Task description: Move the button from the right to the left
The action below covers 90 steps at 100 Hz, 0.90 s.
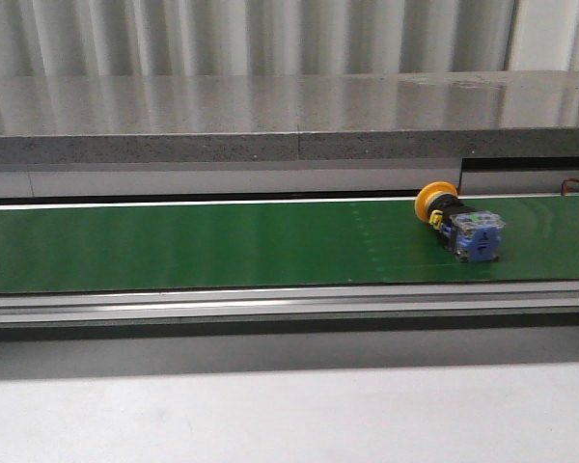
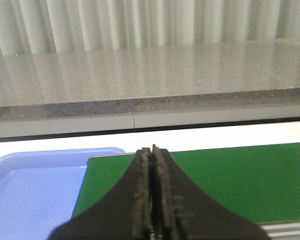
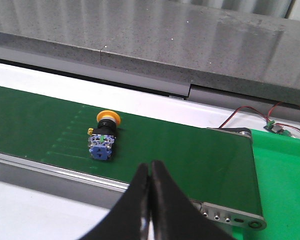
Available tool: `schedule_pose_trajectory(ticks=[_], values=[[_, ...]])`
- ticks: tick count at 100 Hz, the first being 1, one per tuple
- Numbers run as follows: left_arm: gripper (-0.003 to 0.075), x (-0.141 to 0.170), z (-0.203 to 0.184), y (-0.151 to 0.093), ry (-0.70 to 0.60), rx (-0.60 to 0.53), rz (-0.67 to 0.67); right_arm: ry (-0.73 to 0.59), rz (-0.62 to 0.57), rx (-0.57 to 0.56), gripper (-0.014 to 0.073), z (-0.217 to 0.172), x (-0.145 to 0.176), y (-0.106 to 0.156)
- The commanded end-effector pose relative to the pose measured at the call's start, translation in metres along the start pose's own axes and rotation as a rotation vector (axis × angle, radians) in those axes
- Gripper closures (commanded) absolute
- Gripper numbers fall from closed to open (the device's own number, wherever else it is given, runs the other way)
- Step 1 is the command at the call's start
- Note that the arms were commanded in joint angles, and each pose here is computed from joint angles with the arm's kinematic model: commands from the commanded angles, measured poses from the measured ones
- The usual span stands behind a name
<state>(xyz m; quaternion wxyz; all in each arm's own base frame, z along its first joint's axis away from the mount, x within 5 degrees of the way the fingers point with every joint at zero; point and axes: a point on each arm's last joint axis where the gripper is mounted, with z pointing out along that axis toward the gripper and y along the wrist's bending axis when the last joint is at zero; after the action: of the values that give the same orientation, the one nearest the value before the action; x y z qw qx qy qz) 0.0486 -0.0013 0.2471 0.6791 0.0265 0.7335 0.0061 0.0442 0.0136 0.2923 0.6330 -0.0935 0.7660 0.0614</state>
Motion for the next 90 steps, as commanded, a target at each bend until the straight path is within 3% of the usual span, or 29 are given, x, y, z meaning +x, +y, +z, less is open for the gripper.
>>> schedule_pose_trajectory(ticks=[1,24,31,46,53,79,90], values=[[0.0741,-0.023,0.003,0.001,-0.012,-0.004,-0.005,-0.088,-0.005,0.008,0.0662,-0.002,-0.013,-0.001],[0.0712,-0.041,0.019,0.002,0.118,0.002,-0.005,-0.088,-0.005,0.008,0.0662,-0.002,-0.013,-0.001],[0.0607,-0.046,0.025,0.002,0.143,0.006,-0.013,-0.088,-0.005,0.008,0.0662,-0.002,-0.013,-0.001],[0.0241,-0.055,0.04,0.002,0.209,0.014,-0.033,-0.088,-0.005,0.008,0.0662,-0.002,-0.013,-0.001],[0.016,-0.058,0.049,0.002,0.256,0.017,-0.036,-0.088,-0.005,0.008,0.0662,-0.002,-0.013,-0.001],[0.0155,-0.071,0.085,-0.009,0.492,0.104,-0.257,-0.088,-0.005,0.008,0.0662,-0.002,-0.013,-0.001],[0.0155,-0.076,0.101,-0.015,0.582,0.162,-0.292,-0.088,-0.005,0.008,0.0662,-0.002,-0.013,-0.001]])
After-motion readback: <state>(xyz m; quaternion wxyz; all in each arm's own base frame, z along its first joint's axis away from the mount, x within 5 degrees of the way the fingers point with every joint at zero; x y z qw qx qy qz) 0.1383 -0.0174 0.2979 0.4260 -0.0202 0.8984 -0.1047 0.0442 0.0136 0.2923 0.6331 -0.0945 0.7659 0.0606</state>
